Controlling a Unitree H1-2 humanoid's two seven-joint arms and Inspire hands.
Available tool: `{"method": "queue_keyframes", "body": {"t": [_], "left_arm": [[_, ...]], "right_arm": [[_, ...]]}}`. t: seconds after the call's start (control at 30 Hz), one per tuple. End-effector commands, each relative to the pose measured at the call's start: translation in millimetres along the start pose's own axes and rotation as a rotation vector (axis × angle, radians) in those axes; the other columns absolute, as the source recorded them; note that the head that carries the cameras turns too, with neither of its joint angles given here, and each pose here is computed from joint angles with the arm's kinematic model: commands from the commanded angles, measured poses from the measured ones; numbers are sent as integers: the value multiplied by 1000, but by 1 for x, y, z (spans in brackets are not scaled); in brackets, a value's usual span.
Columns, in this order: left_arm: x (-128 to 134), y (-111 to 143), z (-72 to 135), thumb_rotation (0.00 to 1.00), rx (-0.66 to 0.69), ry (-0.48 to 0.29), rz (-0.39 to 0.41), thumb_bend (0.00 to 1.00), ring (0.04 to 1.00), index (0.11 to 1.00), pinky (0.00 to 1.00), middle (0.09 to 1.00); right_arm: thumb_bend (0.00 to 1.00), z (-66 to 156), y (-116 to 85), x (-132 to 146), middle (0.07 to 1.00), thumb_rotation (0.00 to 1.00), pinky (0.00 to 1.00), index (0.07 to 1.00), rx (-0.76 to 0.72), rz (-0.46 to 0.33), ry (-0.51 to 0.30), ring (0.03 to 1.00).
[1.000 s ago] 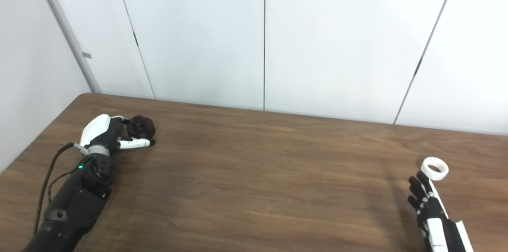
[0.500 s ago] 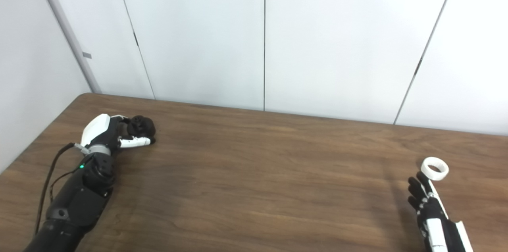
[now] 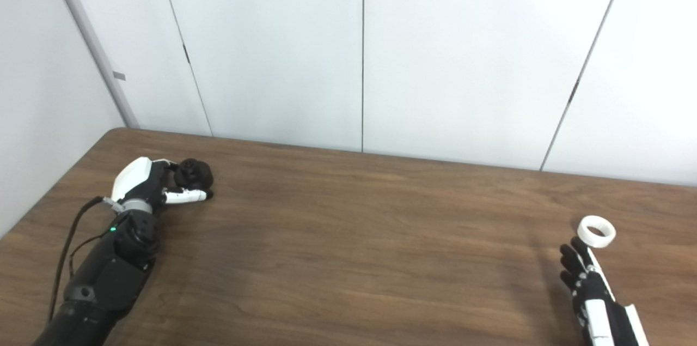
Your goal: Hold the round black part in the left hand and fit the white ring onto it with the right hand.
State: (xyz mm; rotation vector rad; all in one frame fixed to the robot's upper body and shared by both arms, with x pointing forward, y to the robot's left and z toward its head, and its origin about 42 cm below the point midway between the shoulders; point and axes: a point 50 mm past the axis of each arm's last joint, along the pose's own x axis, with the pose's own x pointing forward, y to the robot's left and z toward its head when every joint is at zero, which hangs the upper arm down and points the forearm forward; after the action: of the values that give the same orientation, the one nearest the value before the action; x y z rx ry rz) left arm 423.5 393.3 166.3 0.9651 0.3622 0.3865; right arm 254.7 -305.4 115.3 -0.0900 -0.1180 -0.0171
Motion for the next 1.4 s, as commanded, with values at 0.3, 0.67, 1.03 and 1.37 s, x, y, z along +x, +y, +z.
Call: {"method": "queue_keyframes", "body": {"t": [0.3, 0.67, 1.03, 1.37], "left_arm": [[12, 28, 18, 240, -39, -31, 90, 827, 954, 695, 1000, 874], [7, 23, 13, 42, -135, -67, 142, 519, 868, 487, 878, 771], [3, 26, 7, 42, -90, -109, 156, 519, 871, 486, 896, 775], [-21, 23, 24, 41, -66, -212, 146, 518, 889, 486, 918, 762]], "right_arm": [[633, -10, 5, -13, 943, 975, 980, 956, 19, -17, 48, 959], [627, -10, 4, -13, 939, 983, 992, 956, 12, -17, 43, 962], [634, -9, 4, -13, 939, 990, 999, 959, 5, -15, 45, 969], [619, -8, 8, -11, 941, 994, 976, 962, 3, -9, 37, 962]]}}
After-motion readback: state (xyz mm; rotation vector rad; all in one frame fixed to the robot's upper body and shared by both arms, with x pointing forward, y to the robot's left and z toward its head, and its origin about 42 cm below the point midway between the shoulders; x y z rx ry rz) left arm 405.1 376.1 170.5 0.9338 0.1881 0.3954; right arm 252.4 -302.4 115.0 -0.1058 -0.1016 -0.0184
